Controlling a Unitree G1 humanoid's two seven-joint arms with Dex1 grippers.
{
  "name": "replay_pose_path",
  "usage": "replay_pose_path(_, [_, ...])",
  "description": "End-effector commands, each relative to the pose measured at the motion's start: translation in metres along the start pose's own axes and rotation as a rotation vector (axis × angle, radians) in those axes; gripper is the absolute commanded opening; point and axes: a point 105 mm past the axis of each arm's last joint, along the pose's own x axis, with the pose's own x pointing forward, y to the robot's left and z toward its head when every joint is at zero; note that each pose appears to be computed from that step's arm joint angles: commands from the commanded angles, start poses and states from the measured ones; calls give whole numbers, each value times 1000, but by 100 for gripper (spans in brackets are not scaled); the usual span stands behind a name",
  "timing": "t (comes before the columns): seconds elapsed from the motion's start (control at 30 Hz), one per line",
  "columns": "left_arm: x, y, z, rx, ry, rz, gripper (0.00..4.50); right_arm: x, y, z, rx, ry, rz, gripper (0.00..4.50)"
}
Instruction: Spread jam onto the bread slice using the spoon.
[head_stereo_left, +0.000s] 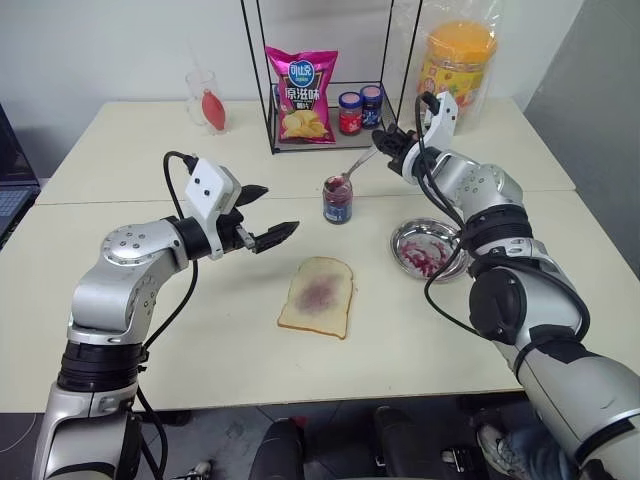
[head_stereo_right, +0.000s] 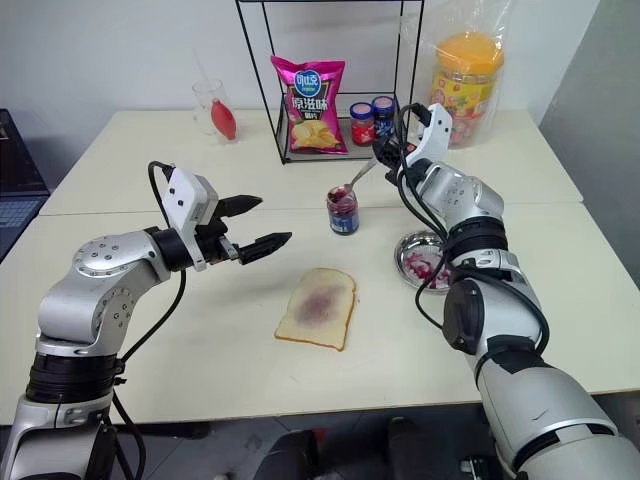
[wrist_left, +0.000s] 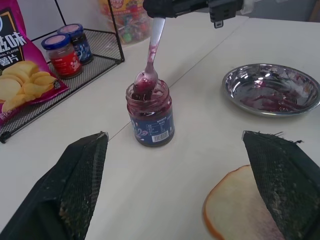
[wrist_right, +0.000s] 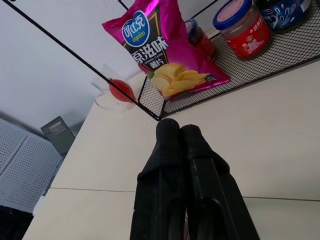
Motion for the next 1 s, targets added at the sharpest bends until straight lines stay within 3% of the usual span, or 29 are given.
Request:
replay_pose_path(0.03, [0, 1, 12, 35, -35, 1, 450, -5, 11, 27, -1, -83, 36, 2])
replay_pose_path(0.77, [1, 1, 13, 26, -50, -5, 450, -11, 10, 33, 73, -105, 52, 2])
replay_pose_path(1.0, [-8, -1, 15, 43, -58, -1, 450, -25, 34, 42, 65, -123, 150, 2])
